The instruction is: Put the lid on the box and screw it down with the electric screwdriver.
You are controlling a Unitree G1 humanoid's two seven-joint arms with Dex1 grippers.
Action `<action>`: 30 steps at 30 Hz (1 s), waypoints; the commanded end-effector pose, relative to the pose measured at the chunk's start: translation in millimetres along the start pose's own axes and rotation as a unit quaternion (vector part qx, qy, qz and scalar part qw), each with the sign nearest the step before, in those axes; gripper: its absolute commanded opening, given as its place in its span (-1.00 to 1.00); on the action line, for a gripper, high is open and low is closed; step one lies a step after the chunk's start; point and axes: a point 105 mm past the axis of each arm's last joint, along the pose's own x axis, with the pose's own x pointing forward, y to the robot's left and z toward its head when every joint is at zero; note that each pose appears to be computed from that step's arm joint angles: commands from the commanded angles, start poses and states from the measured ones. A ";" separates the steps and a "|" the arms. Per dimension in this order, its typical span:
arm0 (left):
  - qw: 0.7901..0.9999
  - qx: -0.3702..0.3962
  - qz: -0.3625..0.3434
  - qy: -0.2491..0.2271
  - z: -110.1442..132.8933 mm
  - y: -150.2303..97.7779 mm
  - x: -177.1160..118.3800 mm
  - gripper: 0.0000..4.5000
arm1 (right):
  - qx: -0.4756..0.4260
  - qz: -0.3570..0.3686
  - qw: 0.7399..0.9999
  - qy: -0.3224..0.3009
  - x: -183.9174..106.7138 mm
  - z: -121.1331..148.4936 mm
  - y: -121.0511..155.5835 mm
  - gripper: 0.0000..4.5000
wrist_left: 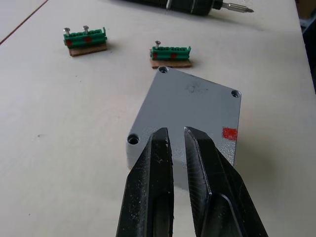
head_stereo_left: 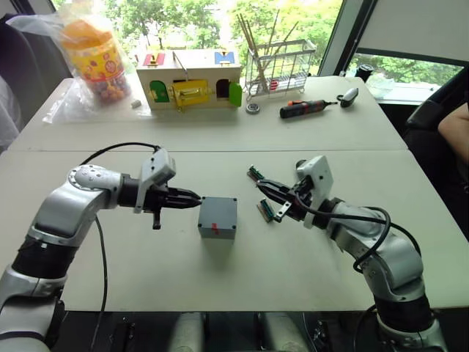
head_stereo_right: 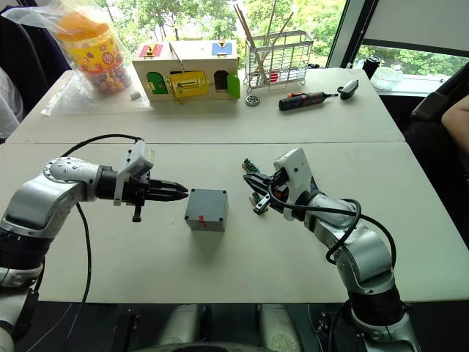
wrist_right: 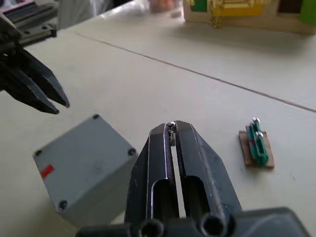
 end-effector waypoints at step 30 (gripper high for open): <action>1.000 0.001 0.018 -0.009 0.6 -3.4 2.8 -0.80 | 0.003 0.043 0.999 0.028 16.5 -25.3 9.6 -0.96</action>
